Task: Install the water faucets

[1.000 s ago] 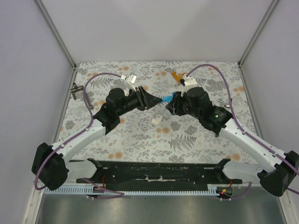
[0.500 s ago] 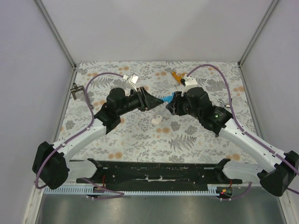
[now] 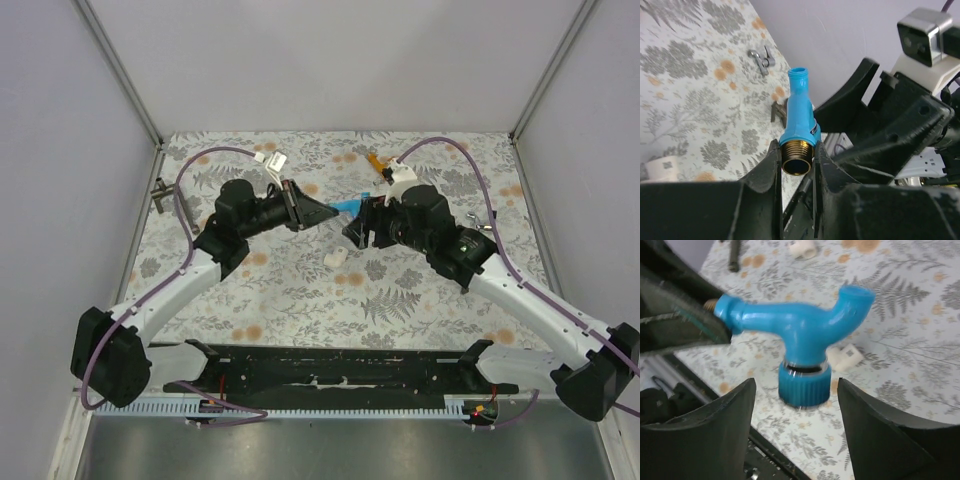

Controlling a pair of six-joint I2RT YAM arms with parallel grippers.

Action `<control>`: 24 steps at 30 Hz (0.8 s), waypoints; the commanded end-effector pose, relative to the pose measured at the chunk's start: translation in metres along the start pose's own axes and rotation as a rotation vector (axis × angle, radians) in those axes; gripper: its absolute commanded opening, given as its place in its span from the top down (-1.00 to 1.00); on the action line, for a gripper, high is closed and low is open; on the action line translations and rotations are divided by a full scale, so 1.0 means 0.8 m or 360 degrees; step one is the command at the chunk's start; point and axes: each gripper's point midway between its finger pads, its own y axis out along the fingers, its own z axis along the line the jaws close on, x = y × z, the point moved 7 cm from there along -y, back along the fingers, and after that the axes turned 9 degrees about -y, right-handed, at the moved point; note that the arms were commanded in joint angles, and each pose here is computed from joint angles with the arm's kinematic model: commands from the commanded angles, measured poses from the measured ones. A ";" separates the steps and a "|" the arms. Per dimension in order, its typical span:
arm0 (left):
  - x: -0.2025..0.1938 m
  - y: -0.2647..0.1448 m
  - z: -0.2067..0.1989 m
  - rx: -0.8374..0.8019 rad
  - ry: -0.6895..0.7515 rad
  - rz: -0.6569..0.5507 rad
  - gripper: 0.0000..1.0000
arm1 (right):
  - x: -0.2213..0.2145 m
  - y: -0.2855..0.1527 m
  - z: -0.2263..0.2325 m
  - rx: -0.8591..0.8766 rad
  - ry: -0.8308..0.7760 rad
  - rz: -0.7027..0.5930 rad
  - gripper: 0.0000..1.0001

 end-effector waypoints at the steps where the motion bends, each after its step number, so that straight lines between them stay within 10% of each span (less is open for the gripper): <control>1: 0.036 -0.031 -0.024 -0.0202 0.0280 -0.0128 0.96 | 0.017 -0.018 0.026 0.0407 0.0000 -0.0056 -0.66; 15: 0.042 -0.076 -0.077 -0.0660 0.0501 -0.0124 0.96 | 0.100 -0.059 0.027 0.1094 0.0173 -0.0395 -0.89; 24: 0.042 -0.063 -0.101 -0.0770 0.0523 -0.0106 0.96 | 0.128 -0.070 0.041 0.1249 0.0151 -0.0472 -0.58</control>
